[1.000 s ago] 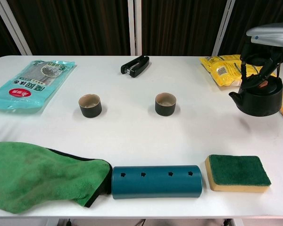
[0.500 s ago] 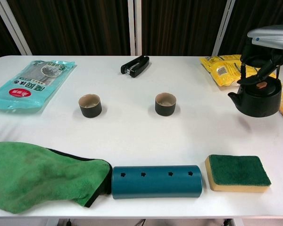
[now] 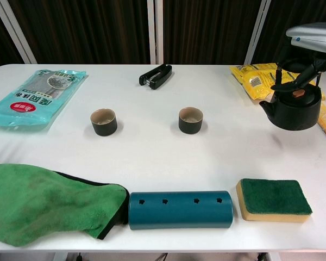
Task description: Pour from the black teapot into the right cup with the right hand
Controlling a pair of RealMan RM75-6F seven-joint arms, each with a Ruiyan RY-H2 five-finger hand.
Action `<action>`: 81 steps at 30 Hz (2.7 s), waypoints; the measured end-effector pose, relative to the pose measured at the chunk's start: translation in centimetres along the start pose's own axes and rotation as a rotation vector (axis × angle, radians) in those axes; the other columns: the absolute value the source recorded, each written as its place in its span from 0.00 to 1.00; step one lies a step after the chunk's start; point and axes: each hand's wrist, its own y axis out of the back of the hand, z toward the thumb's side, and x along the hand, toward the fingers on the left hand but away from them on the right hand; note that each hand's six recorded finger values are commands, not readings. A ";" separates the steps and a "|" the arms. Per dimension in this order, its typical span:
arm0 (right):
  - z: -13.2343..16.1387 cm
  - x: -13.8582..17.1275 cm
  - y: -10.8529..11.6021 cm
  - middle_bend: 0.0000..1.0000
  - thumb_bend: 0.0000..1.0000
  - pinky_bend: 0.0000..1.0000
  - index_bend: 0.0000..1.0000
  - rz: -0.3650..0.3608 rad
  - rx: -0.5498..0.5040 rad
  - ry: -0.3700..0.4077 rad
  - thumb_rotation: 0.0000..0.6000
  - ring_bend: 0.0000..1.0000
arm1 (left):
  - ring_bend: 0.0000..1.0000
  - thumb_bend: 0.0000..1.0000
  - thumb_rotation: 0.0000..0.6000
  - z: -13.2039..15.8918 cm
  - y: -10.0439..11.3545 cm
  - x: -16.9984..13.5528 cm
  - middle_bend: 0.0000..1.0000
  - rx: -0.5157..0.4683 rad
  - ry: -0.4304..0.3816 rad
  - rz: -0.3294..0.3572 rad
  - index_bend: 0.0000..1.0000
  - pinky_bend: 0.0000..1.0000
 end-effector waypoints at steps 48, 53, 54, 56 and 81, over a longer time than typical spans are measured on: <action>6.2 -9.9 -0.3 1.00 0.36 0.84 1.00 -0.194 0.139 0.362 0.85 0.99 | 0.07 0.13 1.00 -1.2 0.0 0.3 0.09 -0.008 0.035 0.000 0.22 0.23; 6.4 -10.0 -0.4 1.00 0.36 0.84 1.00 -0.196 0.178 0.398 0.85 0.99 | 0.07 0.13 1.00 -1.0 -0.1 0.5 0.09 -0.009 0.031 -0.002 0.22 0.23; 6.4 -10.0 -0.4 1.00 0.36 0.84 1.00 -0.197 0.184 0.404 0.85 0.99 | 0.07 0.13 1.00 -1.0 -0.1 0.5 0.09 -0.009 0.030 -0.002 0.22 0.23; 6.5 -10.0 -0.4 1.00 0.36 0.84 1.00 -0.201 0.196 0.415 0.85 0.99 | 0.07 0.13 1.00 -0.9 -0.1 0.5 0.09 -0.008 0.029 -0.002 0.22 0.23; 8.1 -10.8 -1.3 1.00 0.36 0.84 1.00 -0.191 0.321 0.500 0.85 0.99 | 0.07 0.13 1.00 -1.1 -0.3 0.5 0.09 -0.012 0.034 -0.007 0.22 0.23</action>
